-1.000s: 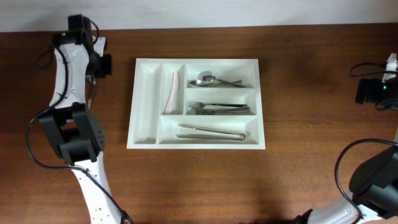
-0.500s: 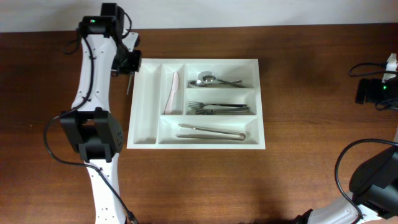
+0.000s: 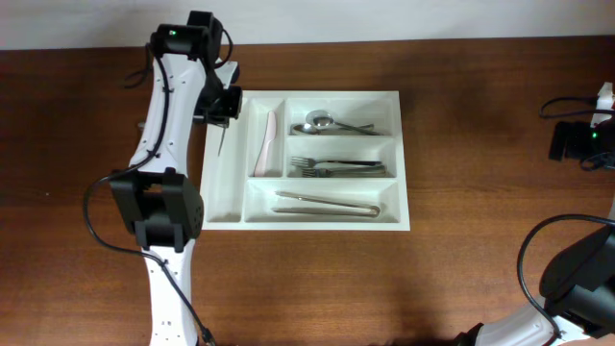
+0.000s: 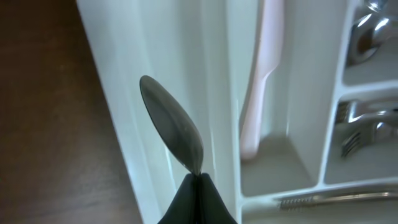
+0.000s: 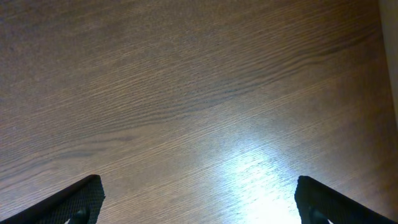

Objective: Pack container
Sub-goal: 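Carry the spoon right over the tray's left compartment, then lower the spoon into the compartment and open the left gripper, then raise the left gripper and move it left over the remaining spoon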

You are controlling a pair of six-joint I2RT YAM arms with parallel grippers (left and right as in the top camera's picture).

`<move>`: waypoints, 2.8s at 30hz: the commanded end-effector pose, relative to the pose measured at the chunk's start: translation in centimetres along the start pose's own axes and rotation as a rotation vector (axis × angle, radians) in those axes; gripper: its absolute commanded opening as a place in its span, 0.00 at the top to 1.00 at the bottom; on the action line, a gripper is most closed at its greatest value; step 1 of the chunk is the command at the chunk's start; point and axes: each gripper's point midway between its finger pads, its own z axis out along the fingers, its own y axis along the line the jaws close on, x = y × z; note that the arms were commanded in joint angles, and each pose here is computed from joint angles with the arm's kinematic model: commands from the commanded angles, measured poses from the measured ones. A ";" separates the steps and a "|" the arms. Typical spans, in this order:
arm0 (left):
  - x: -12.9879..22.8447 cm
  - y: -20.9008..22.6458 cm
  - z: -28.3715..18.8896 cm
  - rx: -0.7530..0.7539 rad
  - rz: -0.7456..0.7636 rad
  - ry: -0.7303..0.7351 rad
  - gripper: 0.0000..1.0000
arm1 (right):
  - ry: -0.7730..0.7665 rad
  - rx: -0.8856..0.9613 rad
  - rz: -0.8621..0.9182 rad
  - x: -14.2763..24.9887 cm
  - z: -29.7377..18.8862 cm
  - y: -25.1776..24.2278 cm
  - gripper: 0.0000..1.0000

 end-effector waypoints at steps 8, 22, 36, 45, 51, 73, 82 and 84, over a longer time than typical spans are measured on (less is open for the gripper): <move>0.1 -1.1 2.8 0.012 -0.031 0.033 0.97 | 0.001 0.005 0.004 0.0 0.0 0.0 0.01; 1.6 -0.4 6.6 -0.003 -0.085 0.101 0.97 | 0.001 0.005 0.004 0.0 0.0 0.0 0.02; 1.1 -0.3 7.4 -0.003 -0.083 0.078 0.87 | 0.001 0.005 0.004 0.0 0.0 0.0 0.01; -0.5 0.5 6.4 -0.001 -0.085 0.015 0.47 | 0.001 0.005 0.004 0.0 0.0 0.0 0.01; -3.6 2.0 1.2 -0.002 -0.097 -0.126 0.44 | 0.001 0.005 0.004 0.0 0.0 0.0 0.01; 1.8 18.1 -8.9 -0.230 -0.333 -0.158 0.25 | 0.001 0.005 0.004 0.0 0.0 0.0 0.01; 6.1 19.1 -2.7 -0.161 -0.350 0.095 0.21 | 0.001 0.005 0.004 0.0 0.0 0.0 0.01; 7.3 20.2 -1.1 -0.220 -0.331 0.162 0.19 | 0.001 0.005 0.004 0.0 0.0 0.0 0.01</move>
